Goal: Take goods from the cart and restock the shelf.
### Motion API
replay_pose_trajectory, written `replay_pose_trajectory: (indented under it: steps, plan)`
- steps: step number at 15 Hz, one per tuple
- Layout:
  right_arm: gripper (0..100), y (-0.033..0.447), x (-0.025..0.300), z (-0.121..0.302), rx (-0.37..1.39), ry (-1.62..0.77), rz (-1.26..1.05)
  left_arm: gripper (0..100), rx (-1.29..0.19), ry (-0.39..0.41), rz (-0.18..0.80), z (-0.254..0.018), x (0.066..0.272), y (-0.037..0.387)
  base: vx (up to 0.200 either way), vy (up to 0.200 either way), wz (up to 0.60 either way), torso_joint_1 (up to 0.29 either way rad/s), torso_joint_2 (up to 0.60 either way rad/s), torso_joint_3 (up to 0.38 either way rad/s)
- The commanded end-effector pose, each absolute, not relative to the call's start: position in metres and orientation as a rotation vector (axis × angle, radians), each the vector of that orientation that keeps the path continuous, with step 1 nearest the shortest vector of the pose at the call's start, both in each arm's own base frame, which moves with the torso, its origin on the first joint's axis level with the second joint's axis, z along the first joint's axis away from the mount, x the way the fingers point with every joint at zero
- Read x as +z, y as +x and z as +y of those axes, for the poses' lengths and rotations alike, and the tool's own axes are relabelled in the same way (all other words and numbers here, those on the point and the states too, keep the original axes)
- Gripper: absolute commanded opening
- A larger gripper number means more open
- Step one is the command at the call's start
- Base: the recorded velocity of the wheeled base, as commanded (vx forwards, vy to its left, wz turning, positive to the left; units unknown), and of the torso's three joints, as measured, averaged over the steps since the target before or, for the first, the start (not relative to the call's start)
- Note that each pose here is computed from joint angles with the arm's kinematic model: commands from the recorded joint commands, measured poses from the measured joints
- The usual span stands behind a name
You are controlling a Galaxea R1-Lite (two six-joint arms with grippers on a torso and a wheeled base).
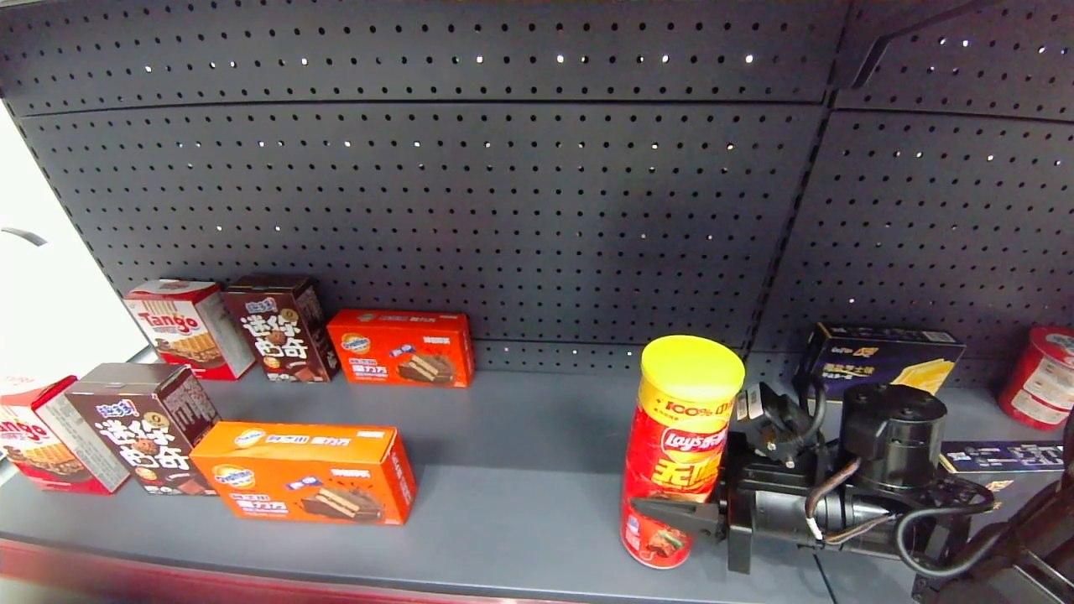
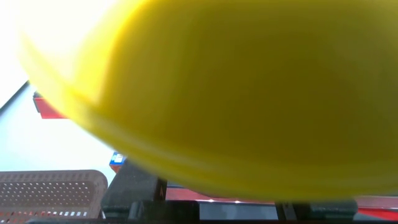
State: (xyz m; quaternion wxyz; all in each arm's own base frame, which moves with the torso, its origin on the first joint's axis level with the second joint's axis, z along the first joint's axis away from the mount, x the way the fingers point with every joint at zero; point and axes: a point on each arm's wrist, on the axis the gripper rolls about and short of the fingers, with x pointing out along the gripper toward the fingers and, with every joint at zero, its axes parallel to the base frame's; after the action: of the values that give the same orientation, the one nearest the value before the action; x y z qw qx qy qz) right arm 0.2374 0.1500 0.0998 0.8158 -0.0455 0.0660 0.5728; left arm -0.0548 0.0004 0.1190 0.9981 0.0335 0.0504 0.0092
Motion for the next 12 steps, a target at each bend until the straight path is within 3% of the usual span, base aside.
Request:
replay_pose_trajectory:
  steps: [1,12]
  plan:
    - [0,0.2365,0.0977,0.1517,1.229,-0.097,0.149,0,0.019,0.067,0.107,0.0004,0.1178,-0.0541,0.0,0.0,0.0,0.0,0.0,0.0]
    - [0,0.2318,0.0945,0.1534,1.244,-0.114,0.156,0,0.018,0.067,0.116,0.0004,0.1153,-0.0533,0.0,0.0,0.0,0.0,0.0,0.0]
